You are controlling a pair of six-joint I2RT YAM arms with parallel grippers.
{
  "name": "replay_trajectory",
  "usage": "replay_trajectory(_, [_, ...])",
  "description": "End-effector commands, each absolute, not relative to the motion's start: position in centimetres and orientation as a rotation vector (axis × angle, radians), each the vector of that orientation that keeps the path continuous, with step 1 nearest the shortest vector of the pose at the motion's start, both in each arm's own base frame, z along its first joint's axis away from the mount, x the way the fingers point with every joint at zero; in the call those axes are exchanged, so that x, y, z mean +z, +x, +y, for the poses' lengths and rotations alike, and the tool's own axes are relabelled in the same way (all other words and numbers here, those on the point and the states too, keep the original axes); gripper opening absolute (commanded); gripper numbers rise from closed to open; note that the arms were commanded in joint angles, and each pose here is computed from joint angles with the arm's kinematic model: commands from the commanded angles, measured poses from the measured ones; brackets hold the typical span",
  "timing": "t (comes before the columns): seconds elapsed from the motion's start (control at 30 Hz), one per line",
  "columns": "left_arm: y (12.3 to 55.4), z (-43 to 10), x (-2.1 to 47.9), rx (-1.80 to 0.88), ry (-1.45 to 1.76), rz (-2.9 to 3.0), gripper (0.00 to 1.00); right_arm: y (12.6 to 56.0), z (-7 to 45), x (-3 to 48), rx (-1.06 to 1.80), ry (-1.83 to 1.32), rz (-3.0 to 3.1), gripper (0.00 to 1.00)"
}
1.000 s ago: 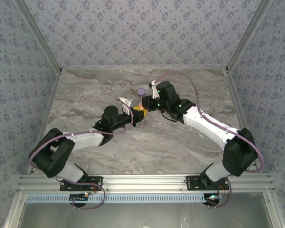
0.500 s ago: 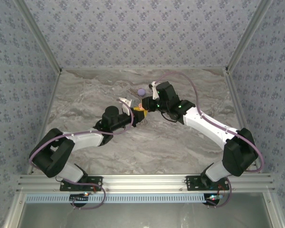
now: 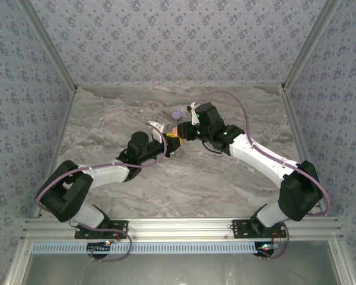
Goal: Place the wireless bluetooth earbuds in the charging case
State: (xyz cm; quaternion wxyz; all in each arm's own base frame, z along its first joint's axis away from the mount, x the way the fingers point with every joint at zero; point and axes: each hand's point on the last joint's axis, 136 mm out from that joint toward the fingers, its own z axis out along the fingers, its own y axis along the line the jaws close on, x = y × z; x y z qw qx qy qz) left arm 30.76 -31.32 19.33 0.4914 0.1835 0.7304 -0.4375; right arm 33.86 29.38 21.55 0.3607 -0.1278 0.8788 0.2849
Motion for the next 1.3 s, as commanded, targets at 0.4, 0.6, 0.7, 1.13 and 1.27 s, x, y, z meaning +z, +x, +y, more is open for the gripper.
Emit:
replay_trajectory(0.4, [29.4, -31.0, 22.8, -0.944, 0.636, 1.629, 0.11, 33.7, 25.6, 25.6, 0.731, -0.310, 2.236, 0.43])
replay_trajectory(0.6, [28.1, -31.4, 24.7, -1.000, 0.742, 1.539, 0.11, 33.9, 23.9, 24.8, 0.820, -0.370, 2.272, 0.42])
replay_trajectory(0.7, [27.6, -31.6, 25.6, -1.044, 0.780, 1.507, 0.11, 33.8, 23.5, 24.1, 0.905, -0.398, 2.289, 0.39])
replay_trajectory(1.13, [25.8, -32.4, 28.8, -1.160, 0.896, 1.392, 0.12, 33.0, 25.0, 23.5, 1.135, -0.517, 2.286, 0.23])
replay_trajectory(1.27, [25.6, -32.5, 29.1, -1.177, 0.902, 1.382, 0.12, 32.6, 25.9, 23.9, 1.197, -0.547, 2.258, 0.21])
